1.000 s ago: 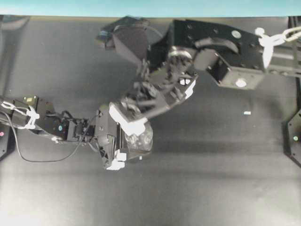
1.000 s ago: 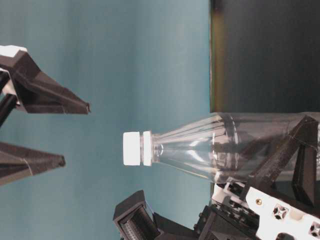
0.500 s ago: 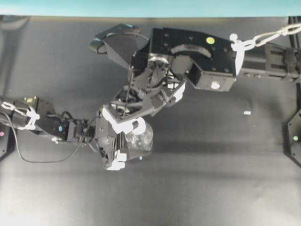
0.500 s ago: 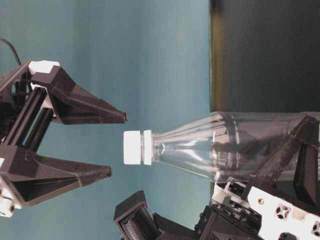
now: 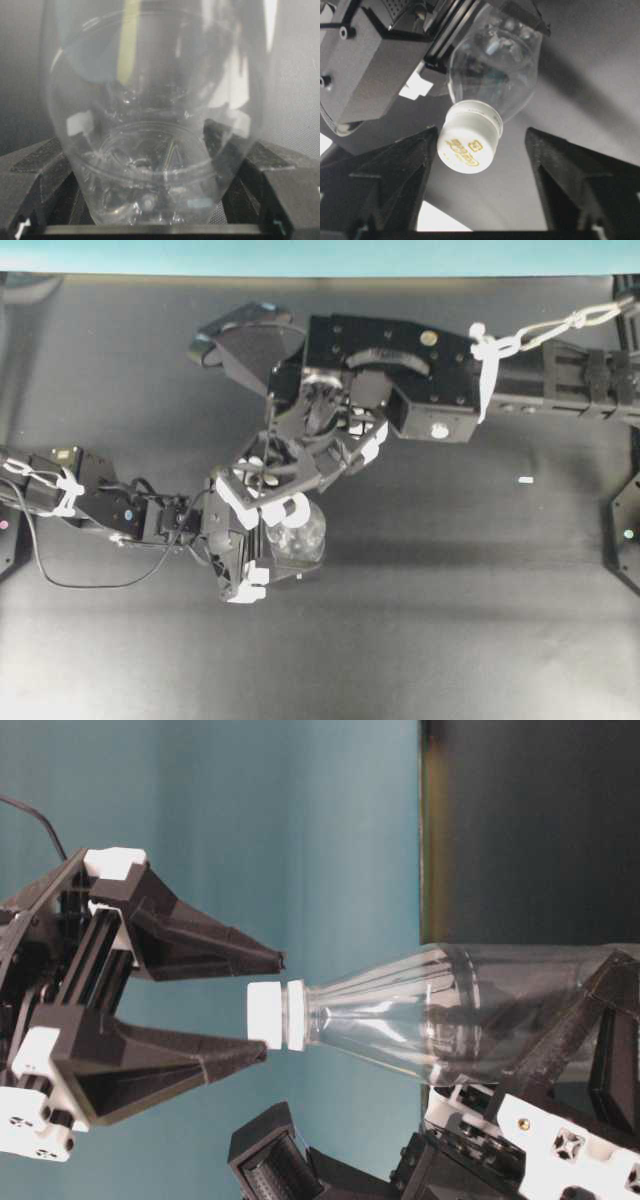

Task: Open the bottle cap by holding the bottle with the left arm and twisting the cap with the right arm.
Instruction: 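Lower the right gripper onto the white cap and close on it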

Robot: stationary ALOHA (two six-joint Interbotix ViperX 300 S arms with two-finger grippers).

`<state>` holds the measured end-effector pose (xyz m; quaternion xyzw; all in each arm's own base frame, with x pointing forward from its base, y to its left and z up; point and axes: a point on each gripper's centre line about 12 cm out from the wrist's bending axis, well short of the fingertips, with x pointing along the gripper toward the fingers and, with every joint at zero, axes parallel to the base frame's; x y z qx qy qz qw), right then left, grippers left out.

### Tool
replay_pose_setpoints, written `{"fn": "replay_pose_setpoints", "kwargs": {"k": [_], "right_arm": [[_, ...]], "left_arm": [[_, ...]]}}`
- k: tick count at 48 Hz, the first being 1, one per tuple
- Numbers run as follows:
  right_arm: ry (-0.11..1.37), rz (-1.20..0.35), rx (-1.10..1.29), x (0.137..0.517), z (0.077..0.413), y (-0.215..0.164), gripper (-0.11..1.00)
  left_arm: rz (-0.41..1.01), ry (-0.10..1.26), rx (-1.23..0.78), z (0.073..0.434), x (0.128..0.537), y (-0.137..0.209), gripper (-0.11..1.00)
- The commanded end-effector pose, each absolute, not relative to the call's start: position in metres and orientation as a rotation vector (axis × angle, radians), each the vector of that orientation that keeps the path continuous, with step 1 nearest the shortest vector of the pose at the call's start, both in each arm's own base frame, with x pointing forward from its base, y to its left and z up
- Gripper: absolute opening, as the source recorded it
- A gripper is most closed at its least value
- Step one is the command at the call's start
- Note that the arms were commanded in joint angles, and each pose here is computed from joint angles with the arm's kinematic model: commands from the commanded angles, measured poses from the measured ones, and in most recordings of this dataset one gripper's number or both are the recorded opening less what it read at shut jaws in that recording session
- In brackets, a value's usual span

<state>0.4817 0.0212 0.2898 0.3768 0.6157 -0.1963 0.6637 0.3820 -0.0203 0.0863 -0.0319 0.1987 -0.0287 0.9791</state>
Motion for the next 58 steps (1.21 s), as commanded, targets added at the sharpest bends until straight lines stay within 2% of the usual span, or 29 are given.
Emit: {"fn": "replay_pose_setpoints", "kwargs": {"k": [1,4,5,22,40,58], "right_arm": [[1.407,-0.430,0.828,0.481,0.289,0.031,0.54],[1.412,-0.420,0.816,0.481,0.288,0.032,0.38],[1.413,-0.414,0.809,0.481,0.288,0.032,0.36],[1.414,-0.324,0.666,0.481,0.287,0.031,0.36],[1.412,0.022,0.261,0.483,0.288,0.033,0.36],[1.343,0.445,-0.238,0.482,0.288,0.041,0.36]], "left_arm": [[-0.069,0.402,-0.062,0.086,0.382,-0.024,0.82],[-0.067,0.404,-0.064,0.085,0.382,-0.023,0.82],[-0.067,0.405,-0.062,0.085,0.382,-0.023,0.82],[-0.065,0.407,-0.066,0.084,0.382,-0.023,0.82],[-0.064,0.420,-0.065,0.082,0.382,-0.023,0.82],[-0.064,0.427,-0.065,0.081,0.381,-0.023,0.82]]}}
